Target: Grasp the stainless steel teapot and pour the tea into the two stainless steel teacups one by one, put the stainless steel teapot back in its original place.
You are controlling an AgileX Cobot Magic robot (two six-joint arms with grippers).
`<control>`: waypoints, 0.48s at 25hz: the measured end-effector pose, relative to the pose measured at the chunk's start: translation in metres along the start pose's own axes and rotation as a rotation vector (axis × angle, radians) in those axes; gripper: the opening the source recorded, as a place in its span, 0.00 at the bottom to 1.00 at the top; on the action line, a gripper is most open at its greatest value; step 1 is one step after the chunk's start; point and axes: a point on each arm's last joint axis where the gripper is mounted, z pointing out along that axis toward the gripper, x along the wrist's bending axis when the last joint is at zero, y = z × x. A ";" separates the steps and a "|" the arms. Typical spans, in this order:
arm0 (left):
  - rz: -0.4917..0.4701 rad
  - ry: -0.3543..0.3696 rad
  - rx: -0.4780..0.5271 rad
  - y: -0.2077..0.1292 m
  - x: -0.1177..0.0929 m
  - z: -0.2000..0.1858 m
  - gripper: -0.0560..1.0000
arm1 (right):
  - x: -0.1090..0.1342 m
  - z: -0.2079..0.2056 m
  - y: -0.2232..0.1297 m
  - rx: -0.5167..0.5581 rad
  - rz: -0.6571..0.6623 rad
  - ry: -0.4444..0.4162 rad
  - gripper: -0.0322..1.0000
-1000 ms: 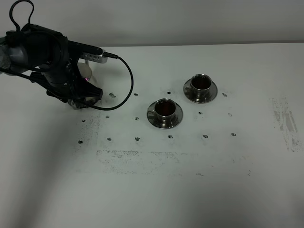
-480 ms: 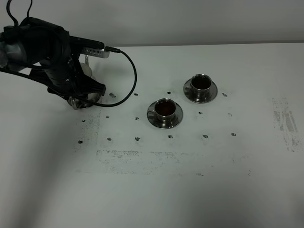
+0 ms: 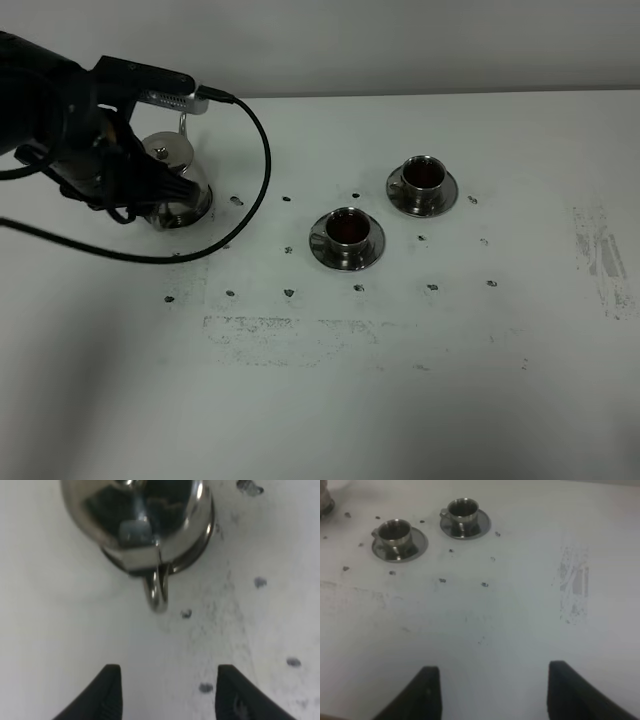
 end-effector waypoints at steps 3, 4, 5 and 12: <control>0.006 0.008 -0.058 -0.019 0.005 -0.030 0.46 | 0.000 0.000 0.000 0.000 0.000 0.000 0.47; 0.010 0.021 -0.081 -0.027 0.008 -0.041 0.46 | 0.000 0.000 0.000 0.000 0.000 0.000 0.47; 0.013 0.034 -0.099 -0.033 0.012 -0.050 0.46 | 0.000 0.000 0.000 0.000 0.000 0.000 0.47; -0.079 0.105 -0.180 -0.108 0.041 -0.122 0.46 | 0.000 0.000 0.000 0.000 0.000 0.000 0.47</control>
